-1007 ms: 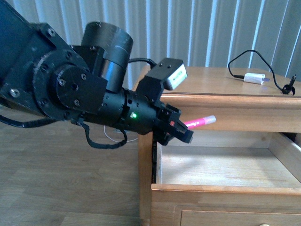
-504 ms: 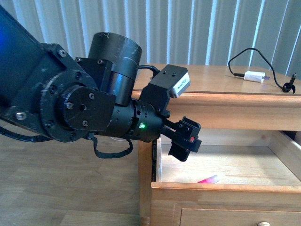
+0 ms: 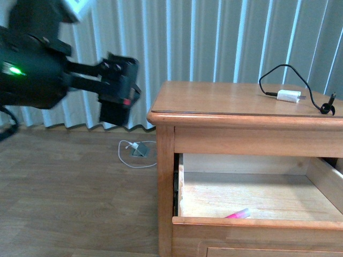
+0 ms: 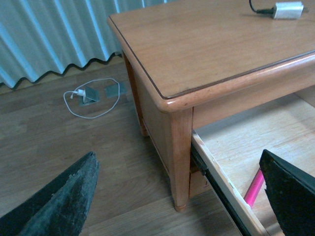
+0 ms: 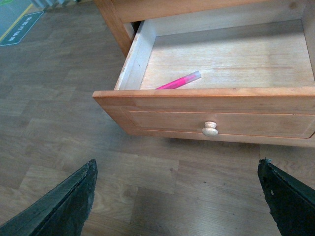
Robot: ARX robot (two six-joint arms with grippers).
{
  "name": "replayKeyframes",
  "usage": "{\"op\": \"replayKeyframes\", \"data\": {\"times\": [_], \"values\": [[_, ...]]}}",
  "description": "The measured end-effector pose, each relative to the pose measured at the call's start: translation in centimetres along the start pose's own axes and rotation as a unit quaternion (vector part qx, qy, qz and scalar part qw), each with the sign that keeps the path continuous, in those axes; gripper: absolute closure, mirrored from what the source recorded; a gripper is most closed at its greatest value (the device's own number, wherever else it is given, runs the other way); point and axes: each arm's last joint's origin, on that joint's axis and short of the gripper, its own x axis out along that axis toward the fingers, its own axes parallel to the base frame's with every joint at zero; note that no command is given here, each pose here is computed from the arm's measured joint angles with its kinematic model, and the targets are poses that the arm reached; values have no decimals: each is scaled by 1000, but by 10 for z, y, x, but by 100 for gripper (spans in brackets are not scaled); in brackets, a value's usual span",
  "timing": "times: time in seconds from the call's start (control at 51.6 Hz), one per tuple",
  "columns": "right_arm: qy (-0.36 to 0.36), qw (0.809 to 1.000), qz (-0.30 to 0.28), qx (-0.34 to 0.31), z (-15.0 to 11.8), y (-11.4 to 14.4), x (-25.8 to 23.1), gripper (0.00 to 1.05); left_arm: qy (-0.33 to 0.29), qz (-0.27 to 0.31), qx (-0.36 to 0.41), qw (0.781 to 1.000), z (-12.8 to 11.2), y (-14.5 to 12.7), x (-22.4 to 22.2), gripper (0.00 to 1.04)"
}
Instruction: Place pink marker in drawer with both arms
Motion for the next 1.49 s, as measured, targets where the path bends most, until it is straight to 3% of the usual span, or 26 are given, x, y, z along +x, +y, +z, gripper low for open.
{"op": "replayKeyframes", "data": {"times": [0.136,0.252,0.426,0.601,0.697,0.756,0.852,1.065,1.492], "values": [[0,1000,0,0,0,0,0,8,-36,23,-35,998,9,7,-58,6],[0,1000,0,0,0,0,0,8,-36,79,-88,992,-8,16,-112,6],[0,1000,0,0,0,0,0,8,-38,157,-162,973,-35,28,-152,6],[0,1000,0,0,0,0,0,8,-53,161,-183,968,-33,28,-157,6],[0,1000,0,0,0,0,0,8,-73,157,-132,976,-44,31,-159,22],[0,1000,0,0,0,0,0,8,-72,174,-107,976,-59,32,-164,38],[0,1000,0,0,0,0,0,8,-66,174,-93,978,-79,28,-168,63],[0,1000,0,0,0,0,0,8,-64,175,-88,979,-101,22,-173,101],[0,1000,0,0,0,0,0,8,-68,175,-85,979,-123,15,-180,101]]}}
